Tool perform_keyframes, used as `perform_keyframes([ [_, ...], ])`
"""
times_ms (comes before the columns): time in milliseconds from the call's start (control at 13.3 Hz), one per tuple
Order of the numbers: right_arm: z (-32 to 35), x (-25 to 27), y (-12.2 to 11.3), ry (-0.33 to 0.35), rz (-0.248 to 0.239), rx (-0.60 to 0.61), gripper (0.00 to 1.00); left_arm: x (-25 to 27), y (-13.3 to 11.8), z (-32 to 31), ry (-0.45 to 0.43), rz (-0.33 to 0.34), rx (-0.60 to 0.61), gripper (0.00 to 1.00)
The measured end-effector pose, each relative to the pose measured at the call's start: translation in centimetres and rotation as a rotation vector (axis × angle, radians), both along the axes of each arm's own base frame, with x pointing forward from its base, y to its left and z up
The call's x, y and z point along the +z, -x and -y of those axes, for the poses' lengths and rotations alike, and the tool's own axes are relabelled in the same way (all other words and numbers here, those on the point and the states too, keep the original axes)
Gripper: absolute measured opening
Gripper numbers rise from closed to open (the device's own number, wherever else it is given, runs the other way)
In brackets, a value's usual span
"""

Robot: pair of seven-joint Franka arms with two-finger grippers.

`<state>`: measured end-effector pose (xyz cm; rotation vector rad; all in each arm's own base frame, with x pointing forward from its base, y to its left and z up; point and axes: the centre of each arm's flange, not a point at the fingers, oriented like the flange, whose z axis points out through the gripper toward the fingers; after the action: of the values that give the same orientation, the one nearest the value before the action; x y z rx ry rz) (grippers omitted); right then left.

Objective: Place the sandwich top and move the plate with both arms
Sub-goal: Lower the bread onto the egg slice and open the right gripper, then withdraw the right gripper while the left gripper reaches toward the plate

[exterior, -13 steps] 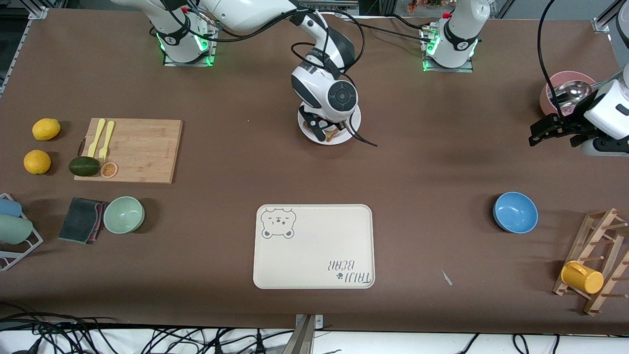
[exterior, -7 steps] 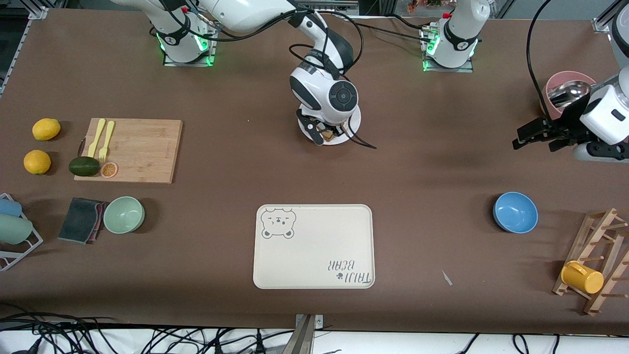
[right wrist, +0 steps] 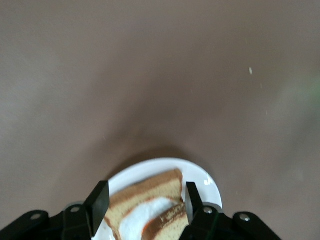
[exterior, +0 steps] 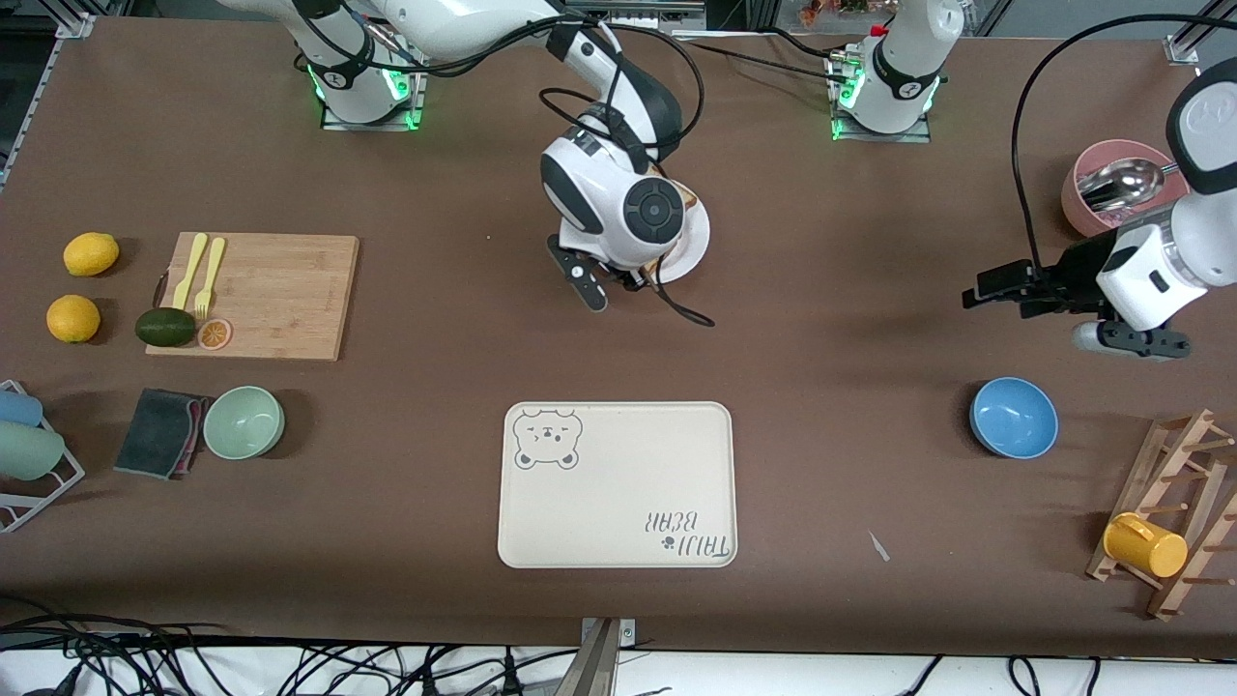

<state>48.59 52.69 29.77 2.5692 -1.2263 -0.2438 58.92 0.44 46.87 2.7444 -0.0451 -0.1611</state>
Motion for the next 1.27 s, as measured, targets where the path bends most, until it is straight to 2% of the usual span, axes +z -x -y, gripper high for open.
perform_keyframes([
  [150, 2.6, 2.9, -2.6, -0.016, 0.03, 0.072, 0.74, -2.7, 0.2, -0.7, 0.083, -0.023, -0.012, 1.0],
  [225, 4.4, 4.2, -3.9, -0.011, 0.029, 0.115, 0.74, -3.7, 0.1, -0.9, 0.107, -0.033, -0.01, 1.0],
  [599, 13.3, 9.1, -9.9, -0.008, 0.038, 0.308, 0.79, -6.3, -0.2, 1.9, 0.172, -0.083, -0.037, 1.0],
  [749, 16.4, 10.8, -11.5, -0.009, 0.037, 0.383, 0.8, -8.5, -0.6, 3.1, 0.243, -0.09, -0.067, 1.0],
  [899, 20.0, 11.9, -13.0, 0.0, 0.005, 0.463, 0.82, -11.2, -0.9, 3.4, 0.311, -0.079, -0.123, 1.0],
  [1049, 23.6, 13.6, -14.4, -0.001, -0.009, 0.547, 0.84, -12.8, -0.7, 3.8, 0.351, -0.096, -0.159, 1.0],
  [1274, 28.4, 16.0, -15.8, -0.059, -0.018, 0.603, 0.86, -13.7, 0.1, 4.8, 0.452, -0.101, -0.212, 0.99],
])
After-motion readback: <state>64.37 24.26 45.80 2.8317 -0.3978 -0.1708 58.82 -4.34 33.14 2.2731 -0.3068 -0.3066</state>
